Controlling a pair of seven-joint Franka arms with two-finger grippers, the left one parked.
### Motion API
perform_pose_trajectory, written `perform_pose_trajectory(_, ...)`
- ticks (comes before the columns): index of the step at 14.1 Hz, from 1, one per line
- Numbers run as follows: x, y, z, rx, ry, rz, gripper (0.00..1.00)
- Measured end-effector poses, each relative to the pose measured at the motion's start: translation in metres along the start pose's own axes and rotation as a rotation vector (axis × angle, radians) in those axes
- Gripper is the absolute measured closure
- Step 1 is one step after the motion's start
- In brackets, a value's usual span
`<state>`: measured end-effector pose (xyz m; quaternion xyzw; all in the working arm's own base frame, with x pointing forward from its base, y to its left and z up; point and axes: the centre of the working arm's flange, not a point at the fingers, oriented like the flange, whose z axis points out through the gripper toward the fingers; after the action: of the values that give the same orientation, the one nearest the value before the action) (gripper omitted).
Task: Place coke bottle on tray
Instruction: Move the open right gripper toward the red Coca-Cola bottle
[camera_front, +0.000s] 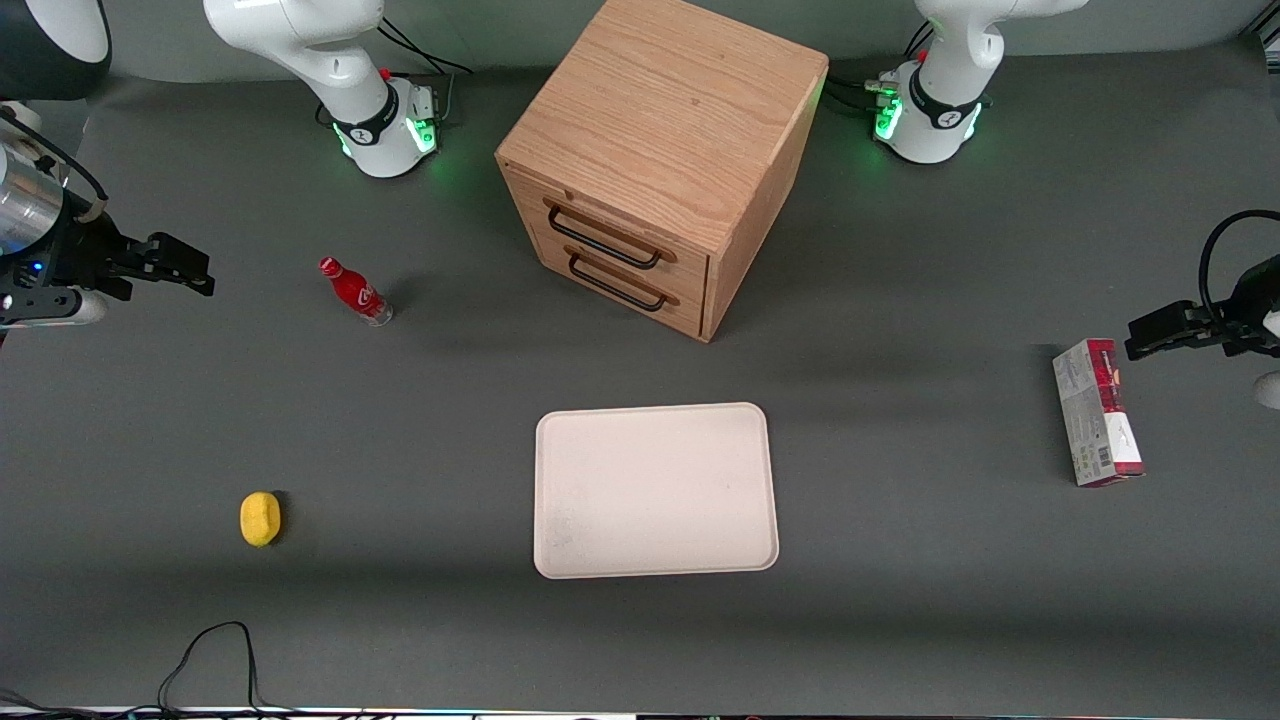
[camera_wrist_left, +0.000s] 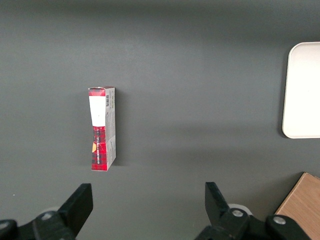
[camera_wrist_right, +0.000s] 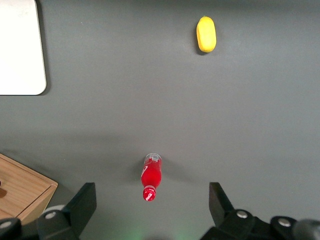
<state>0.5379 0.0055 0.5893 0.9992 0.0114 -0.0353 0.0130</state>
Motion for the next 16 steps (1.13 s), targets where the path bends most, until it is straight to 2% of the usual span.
perform_pose_trajectory(4, 0.000, -0.002, 0.002, -0.001, -0.007, -0.003, 0.00)
perform_pose_trajectory(7, -0.001, -0.005, 0.015, 0.005, -0.050, -0.008, 0.00)
perform_pose_trajectory(9, -0.003, -0.007, 0.041, 0.018, -0.084, -0.009, 0.00)
perform_pose_trajectory(10, -0.005, -0.008, 0.059, 0.021, -0.088, -0.009, 0.00)
perform_pose_trajectory(16, -0.065, -0.012, 0.178, 0.042, -0.039, -0.014, 0.00)
